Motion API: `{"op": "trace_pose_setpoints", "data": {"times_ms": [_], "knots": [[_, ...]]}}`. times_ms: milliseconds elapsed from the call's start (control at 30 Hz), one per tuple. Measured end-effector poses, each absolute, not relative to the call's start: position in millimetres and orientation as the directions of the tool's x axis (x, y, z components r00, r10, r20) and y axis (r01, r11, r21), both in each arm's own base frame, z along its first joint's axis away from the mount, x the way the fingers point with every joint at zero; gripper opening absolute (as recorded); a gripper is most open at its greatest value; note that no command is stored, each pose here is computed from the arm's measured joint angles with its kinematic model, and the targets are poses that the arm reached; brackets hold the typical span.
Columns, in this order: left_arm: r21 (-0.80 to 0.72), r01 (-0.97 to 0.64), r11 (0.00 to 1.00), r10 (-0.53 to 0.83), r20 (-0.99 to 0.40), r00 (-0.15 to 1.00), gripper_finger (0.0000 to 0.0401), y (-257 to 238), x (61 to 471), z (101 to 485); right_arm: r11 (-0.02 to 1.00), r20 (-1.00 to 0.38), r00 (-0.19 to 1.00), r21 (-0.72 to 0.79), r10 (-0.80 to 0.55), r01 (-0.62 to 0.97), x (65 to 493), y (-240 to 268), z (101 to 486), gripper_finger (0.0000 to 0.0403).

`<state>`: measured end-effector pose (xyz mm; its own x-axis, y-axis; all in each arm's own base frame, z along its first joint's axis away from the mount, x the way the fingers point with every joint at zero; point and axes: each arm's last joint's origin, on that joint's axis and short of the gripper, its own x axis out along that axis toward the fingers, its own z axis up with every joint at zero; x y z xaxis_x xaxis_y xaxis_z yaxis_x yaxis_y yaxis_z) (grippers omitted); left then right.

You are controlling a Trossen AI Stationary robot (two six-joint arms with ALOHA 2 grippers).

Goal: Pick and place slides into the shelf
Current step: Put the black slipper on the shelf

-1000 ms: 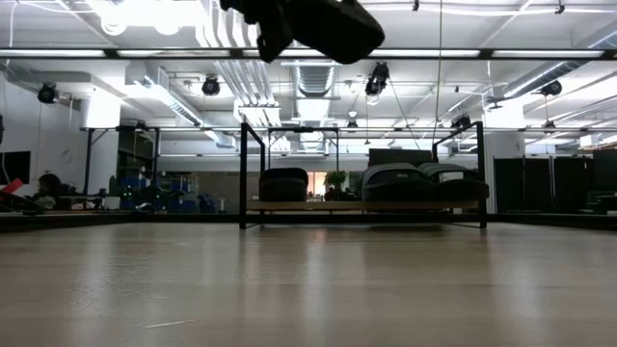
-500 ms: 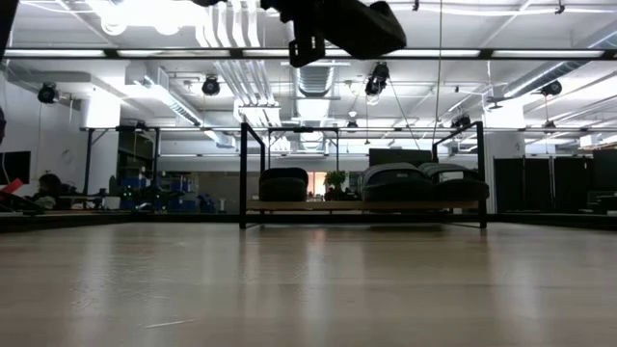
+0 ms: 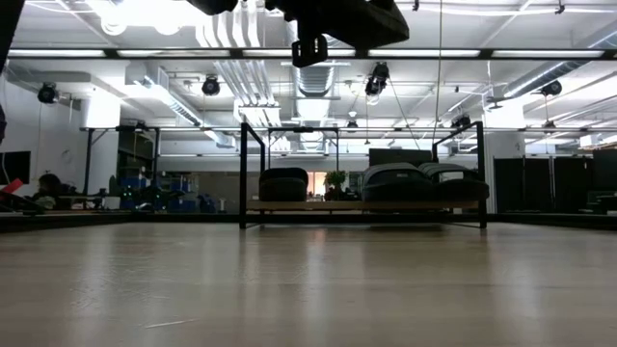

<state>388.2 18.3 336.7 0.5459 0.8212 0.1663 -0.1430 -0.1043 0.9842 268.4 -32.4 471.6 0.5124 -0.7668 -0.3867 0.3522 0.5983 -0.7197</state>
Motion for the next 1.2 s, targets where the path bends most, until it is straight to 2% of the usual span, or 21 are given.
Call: {"op": "trace_pose_setpoints", "data": {"times_ms": [67,233,500,633,767,800,967,1033,1200], "knots": [[0.984,-0.144,-0.105,0.821,0.167,0.546,0.0060,18.3,388.3,337.3,0.577,-0.388,0.489,-0.747,-0.782,0.331,275.8,-36.2,468.5,0.0175],[0.983,-0.148,-0.104,0.821,0.169,0.545,0.0059,18.3,388.1,338.2,0.426,-0.321,0.336,-0.848,-0.886,0.314,288.8,-47.5,460.9,0.0171],[0.984,-0.146,-0.104,0.822,0.168,0.544,0.0059,18.6,388.1,338.0,0.390,-0.326,0.272,-0.891,-0.905,0.232,303.5,-61.0,448.1,0.0161],[0.984,-0.147,-0.104,0.822,0.169,0.544,0.0059,18.8,388.1,338.1,0.353,-0.305,0.228,-0.911,-0.925,0.213,307.0,-64.7,444.5,0.0119],[0.983,-0.151,-0.104,0.819,0.171,0.548,0.0059,18.7,388.2,338.3,0.331,-0.294,0.212,-0.929,-0.932,0.167,308.3,-65.2,443.5,0.0034],[0.982,-0.155,-0.104,0.817,0.173,0.549,0.0059,18.5,388.2,338.6,0.328,-0.292,0.210,-0.930,-0.933,0.166,308.3,-65.2,443.7,0.0023],[0.981,-0.168,-0.096,0.817,0.174,0.550,0.0059,18.5,388.0,338.8,0.325,-0.289,0.210,-0.931,-0.934,0.168,307.2,-65.1,444.7,0.0012],[0.978,-0.197,-0.076,0.813,0.175,0.555,0.0076,18.2,388.2,338.9,0.325,-0.285,0.213,-0.928,-0.934,0.181,305.9,-64.9,446.5,0.0011],[0.955,-0.297,-0.007,0.818,0.176,0.548,0.0151,17.4,384.6,340.6,0.347,-0.293,0.244,-0.913,-0.924,0.214,297.6,-64.9,453.9,0.0010]]}}
